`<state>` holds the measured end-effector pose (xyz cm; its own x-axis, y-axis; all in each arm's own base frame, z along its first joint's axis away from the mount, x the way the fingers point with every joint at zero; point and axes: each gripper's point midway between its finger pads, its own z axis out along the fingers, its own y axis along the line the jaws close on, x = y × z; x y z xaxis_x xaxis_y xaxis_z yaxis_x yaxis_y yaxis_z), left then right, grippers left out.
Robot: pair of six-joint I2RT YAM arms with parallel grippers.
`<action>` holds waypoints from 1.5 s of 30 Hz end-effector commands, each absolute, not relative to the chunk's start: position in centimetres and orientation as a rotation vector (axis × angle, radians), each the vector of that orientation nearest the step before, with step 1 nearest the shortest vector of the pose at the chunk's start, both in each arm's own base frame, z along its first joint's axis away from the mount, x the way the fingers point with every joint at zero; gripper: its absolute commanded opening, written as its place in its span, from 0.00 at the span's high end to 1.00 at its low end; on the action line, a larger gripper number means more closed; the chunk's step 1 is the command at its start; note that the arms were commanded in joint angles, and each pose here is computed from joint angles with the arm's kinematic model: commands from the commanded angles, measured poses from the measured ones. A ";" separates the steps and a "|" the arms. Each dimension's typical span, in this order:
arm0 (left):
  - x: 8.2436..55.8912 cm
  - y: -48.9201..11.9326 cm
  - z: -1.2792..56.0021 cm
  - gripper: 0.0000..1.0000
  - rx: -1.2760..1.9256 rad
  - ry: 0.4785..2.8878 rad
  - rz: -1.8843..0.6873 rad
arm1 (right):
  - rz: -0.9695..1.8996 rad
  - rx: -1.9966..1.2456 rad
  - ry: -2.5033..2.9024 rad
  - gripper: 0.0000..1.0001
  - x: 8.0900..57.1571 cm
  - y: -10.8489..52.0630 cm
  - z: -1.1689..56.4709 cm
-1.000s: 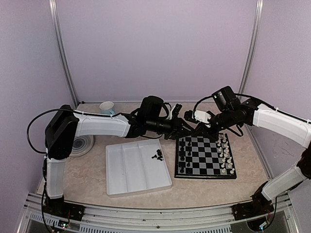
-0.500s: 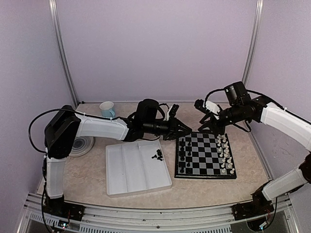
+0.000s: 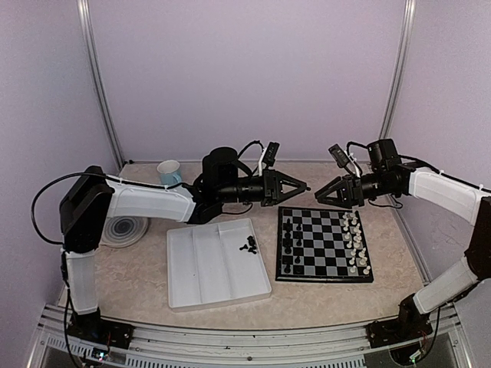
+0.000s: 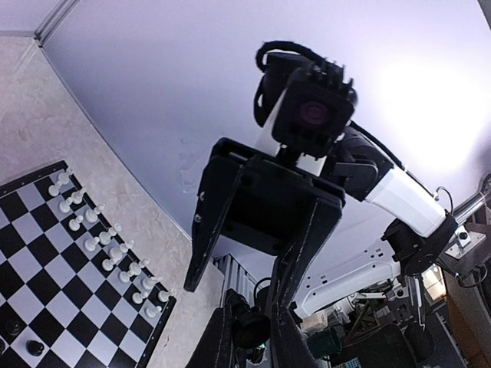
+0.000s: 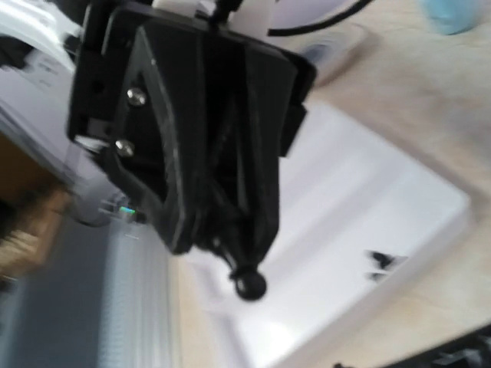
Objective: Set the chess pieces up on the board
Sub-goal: Pass from the left arm to the right
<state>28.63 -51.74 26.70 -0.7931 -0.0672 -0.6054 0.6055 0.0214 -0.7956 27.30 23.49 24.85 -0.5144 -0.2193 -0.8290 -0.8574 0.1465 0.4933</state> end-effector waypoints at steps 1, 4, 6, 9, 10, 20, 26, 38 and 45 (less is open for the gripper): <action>28.2 -51.5 28.8 0.86 0.572 1.727 -1.822 | 1.659 -1.001 1.751 0.52 26.1 23.8 26.9; 28.2 -51.7 28.6 0.86 0.575 1.734 -1.827 | 1.718 -0.978 1.756 0.52 26.0 23.9 27.0; 28.0 -51.9 28.4 0.86 0.579 1.739 -1.835 | 1.732 -0.974 1.756 0.52 26.0 23.9 26.9; 27.8 -52.2 28.3 0.86 0.590 1.740 -1.842 | 1.726 -0.964 1.768 0.54 26.3 24.0 26.7; 27.8 -52.2 28.2 0.86 0.589 1.742 -1.844 | 1.724 -0.960 1.774 0.54 26.5 24.0 26.6; 27.3 -52.7 28.1 0.86 0.604 1.745 -1.853 | 1.700 -0.935 1.816 0.58 27.6 24.2 25.9; 27.2 -53.4 27.5 0.86 0.608 1.760 -1.858 | 1.720 -0.946 1.795 0.64 27.5 24.2 26.2; 27.9 -53.8 26.8 0.87 0.581 1.790 -1.846 | 1.724 -0.956 1.772 0.77 27.0 24.1 26.5; 28.8 -53.7 25.4 0.82 0.531 1.855 -1.808 | 1.653 -0.951 1.792 0.93 27.6 24.1 26.2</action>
<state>27.73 -53.40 26.79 -0.7891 -0.0573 -0.6115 0.6128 -0.0060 -0.7902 27.37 24.33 25.81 -0.6511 -0.1544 -0.7431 -0.7505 -0.0152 0.6607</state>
